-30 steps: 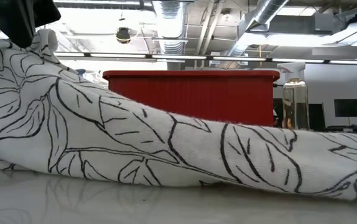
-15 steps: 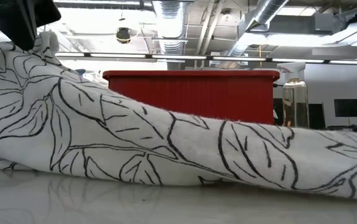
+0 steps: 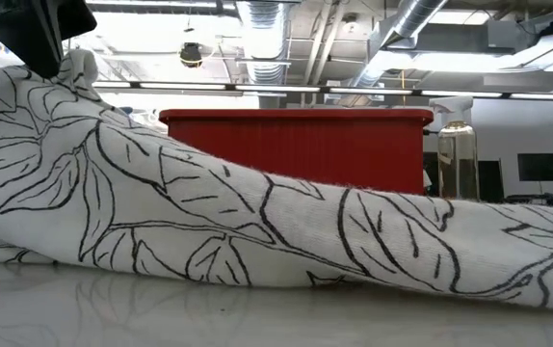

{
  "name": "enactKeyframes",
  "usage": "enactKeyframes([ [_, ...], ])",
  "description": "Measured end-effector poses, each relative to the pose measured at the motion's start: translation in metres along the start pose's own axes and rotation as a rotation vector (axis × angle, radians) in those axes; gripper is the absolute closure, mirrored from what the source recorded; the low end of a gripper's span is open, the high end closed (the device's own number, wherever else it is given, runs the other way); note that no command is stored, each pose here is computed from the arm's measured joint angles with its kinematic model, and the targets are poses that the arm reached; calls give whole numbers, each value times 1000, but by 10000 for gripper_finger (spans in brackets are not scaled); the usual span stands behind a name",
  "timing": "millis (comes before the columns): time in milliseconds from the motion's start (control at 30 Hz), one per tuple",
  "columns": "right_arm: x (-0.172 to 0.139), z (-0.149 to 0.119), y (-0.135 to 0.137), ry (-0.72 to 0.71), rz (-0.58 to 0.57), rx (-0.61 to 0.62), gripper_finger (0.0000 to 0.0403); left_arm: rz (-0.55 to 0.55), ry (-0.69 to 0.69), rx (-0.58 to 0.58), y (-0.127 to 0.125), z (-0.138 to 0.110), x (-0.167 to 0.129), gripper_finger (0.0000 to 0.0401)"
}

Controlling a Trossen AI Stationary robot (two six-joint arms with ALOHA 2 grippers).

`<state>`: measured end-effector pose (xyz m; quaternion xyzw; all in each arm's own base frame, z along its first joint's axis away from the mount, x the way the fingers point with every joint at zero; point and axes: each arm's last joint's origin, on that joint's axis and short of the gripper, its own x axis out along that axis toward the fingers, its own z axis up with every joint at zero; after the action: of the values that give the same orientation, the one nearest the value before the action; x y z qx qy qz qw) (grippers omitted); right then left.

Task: Fold Laundry from Bin
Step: Fold the white patterned shirt

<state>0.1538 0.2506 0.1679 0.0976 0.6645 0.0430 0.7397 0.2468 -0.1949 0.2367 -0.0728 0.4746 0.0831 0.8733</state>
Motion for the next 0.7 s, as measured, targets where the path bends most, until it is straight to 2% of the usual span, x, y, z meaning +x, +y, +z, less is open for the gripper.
enactKeyframes([
  [100, 0, 0, 0, 29, 16, 2, 388, 2, -2, 0, 0, 0, 0, 401],
  [367, 0, 0, 0, 30, 16, 58, 385, 11, -12, 0, 0, 0, 0, 401],
  [467, 0, 1, 0, 25, 14, 70, 338, 11, -13, 0, 0, 0, 0, 401],
  [700, 0, 2, 1, 12, 23, 87, 171, 11, -13, 0, 0, 0, 0, 401],
])
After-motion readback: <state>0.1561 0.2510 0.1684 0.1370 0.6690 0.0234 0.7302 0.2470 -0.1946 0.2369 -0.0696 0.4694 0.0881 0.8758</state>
